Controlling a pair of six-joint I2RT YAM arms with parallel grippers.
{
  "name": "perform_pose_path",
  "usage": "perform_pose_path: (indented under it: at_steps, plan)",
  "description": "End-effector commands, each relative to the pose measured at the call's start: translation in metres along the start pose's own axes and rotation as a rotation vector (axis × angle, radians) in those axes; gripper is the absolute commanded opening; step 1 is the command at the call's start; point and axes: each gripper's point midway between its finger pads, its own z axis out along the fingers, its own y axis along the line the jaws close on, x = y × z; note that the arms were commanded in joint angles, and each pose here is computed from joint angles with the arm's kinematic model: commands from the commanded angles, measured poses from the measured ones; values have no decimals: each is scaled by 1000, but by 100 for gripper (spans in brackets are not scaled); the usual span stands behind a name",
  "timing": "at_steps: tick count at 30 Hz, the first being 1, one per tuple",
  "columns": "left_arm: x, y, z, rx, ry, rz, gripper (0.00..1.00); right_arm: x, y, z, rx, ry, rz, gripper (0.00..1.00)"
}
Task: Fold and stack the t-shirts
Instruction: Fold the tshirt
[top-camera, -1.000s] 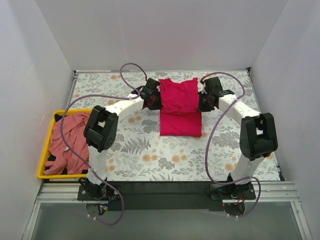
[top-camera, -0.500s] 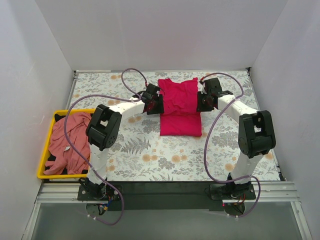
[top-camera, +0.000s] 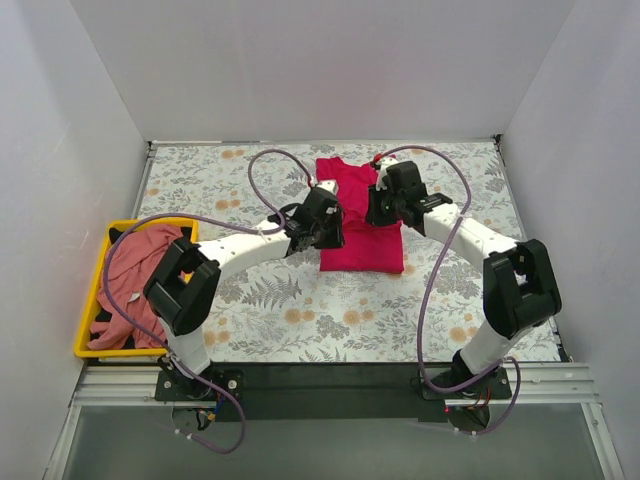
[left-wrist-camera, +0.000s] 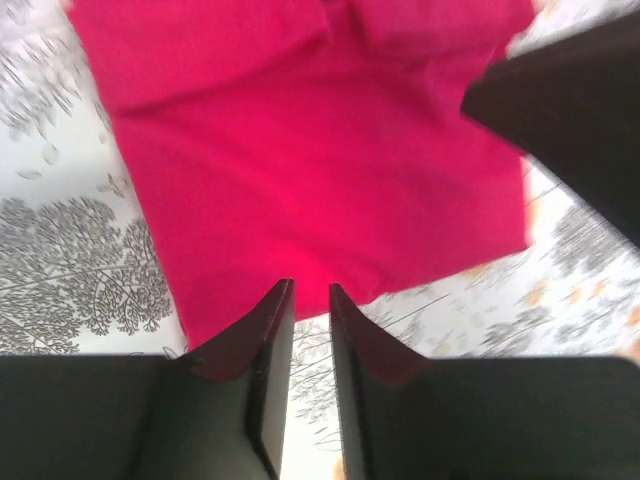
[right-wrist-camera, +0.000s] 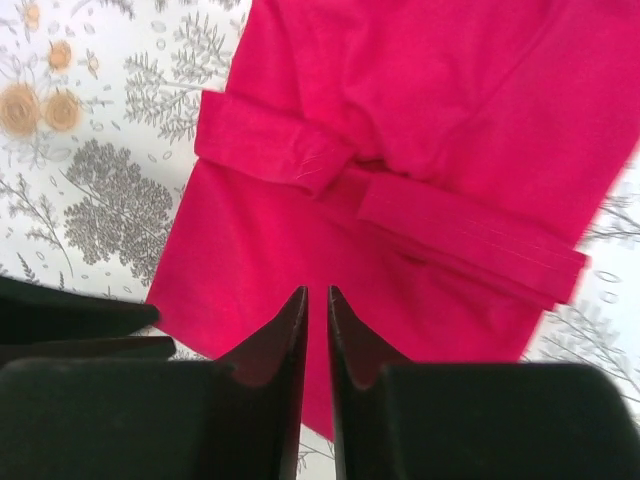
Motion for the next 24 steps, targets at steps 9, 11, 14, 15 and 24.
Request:
perform_pose_path:
  at_steps: [9, 11, 14, 15, 24]
  plan:
    - [91, 26, 17, -36, 298, -35, 15, 28, 8, 61, -55, 59, -15, 11]
    - [100, 30, 14, -43, 324, -37, 15, 32, 3, 69, -40, 74, -34, 11]
    - [107, 36, 9, -63, 354, -30, 15, 30, -3, 77, -12, 71, -53, 11]
    - [110, 38, 7, -71, 365, -29, 15, 27, -5, 79, -1, 66, -61, 11]
    - [121, 44, -6, -78, 414, -22, 15, -8, -28, 103, 112, 8, -173, 13]
